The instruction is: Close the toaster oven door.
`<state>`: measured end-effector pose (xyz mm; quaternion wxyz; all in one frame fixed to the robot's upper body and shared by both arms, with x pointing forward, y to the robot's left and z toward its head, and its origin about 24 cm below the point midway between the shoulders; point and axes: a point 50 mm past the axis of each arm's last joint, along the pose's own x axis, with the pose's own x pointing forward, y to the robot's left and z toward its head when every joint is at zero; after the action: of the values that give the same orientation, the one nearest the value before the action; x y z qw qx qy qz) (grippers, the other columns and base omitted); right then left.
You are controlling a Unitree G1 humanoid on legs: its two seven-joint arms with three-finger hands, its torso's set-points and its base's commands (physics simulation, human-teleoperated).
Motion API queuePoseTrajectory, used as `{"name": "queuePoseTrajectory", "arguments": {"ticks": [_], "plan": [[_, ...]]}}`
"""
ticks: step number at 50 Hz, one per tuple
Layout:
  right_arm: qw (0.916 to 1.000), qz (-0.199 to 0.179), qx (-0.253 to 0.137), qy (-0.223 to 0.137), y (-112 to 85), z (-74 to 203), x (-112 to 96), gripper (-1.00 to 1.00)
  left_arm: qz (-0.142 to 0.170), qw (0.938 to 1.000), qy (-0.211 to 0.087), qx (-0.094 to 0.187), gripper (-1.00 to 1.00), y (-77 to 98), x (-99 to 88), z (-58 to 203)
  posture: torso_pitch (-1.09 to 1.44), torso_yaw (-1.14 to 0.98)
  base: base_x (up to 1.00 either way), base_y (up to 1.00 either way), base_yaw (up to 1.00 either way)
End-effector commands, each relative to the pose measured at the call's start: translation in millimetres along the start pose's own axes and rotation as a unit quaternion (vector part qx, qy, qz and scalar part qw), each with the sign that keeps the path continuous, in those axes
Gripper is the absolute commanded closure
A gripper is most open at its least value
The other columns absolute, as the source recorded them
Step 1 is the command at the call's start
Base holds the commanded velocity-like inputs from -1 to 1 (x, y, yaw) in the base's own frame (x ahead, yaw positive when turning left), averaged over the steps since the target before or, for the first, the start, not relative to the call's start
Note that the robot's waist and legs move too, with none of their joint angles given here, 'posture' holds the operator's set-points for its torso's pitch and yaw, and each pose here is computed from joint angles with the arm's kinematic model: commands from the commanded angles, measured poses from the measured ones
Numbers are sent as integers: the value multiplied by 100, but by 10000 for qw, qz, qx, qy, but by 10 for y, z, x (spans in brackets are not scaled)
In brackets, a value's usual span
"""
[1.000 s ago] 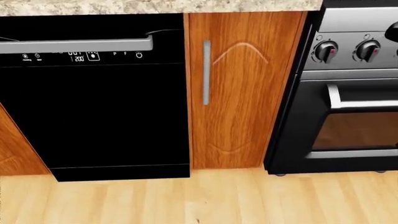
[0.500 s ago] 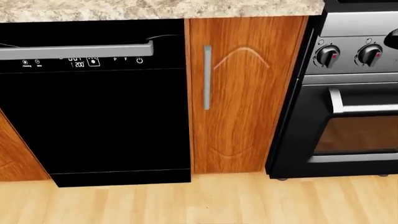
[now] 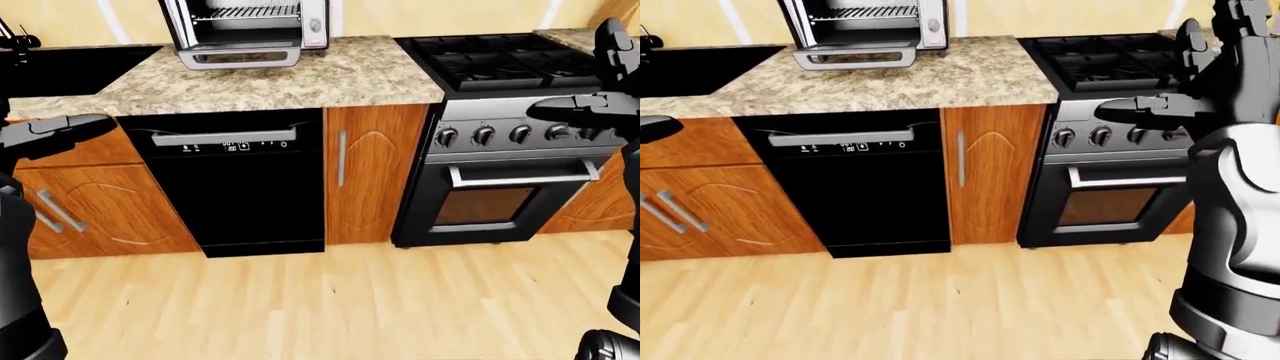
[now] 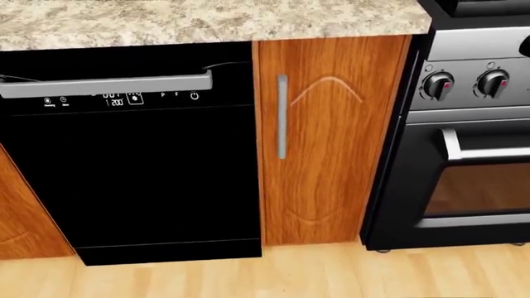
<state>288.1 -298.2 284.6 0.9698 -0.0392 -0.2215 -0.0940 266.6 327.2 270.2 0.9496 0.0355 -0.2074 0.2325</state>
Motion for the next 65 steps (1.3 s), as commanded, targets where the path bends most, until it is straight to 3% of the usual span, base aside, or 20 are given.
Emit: {"name": "queuePoseTrajectory", "arguments": {"ticks": [1, 65], "plan": [[9991, 50, -62, -409, 11, 176, 9, -100, 25, 9993, -386, 16, -100, 14, 9, 164, 0, 0, 2, 20, 0], [9991, 145, -109, -381, 22, 156, -27, -100, -6, 9987, -502, 113, -100, 13, 14, 228, 0, 0, 9, 12, 0]]}}
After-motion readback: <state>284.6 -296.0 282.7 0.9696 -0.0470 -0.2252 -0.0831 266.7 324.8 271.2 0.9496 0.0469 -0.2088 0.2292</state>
